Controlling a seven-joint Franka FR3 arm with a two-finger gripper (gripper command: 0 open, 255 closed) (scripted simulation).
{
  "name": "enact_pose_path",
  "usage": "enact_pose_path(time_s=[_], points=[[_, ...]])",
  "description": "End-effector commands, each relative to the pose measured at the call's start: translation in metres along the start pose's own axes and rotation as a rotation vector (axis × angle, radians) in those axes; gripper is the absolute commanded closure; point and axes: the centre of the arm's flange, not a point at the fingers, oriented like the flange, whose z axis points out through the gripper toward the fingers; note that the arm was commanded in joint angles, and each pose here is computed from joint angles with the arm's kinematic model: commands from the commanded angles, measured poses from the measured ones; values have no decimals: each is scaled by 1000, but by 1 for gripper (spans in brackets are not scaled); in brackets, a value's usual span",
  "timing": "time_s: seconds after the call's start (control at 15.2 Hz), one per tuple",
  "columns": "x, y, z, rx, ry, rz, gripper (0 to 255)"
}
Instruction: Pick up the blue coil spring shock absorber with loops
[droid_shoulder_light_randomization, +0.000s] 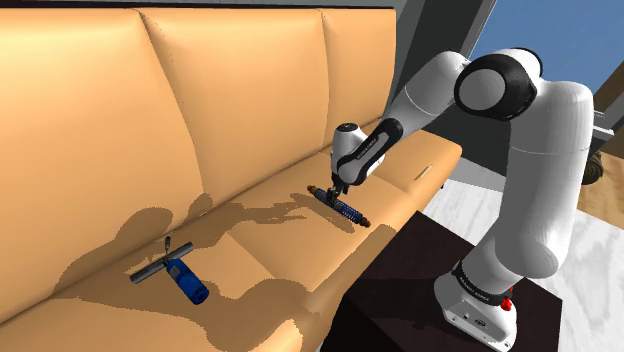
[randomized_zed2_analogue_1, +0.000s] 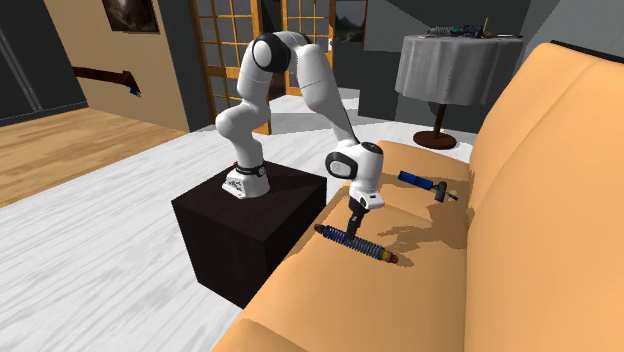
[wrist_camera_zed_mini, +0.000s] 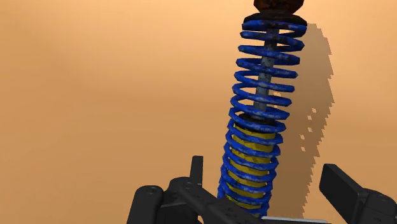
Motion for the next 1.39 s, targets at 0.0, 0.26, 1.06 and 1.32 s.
enact_pose_path(time_s=[0.0, 0.26, 1.06, 1.32], points=[[3, 2, 13, -2, 2, -1, 0], [5, 0, 34, -2, 2, -1, 0], [5, -1, 42, -2, 2, -1, 255], [4, 1, 26, -2, 2, -1, 255]])
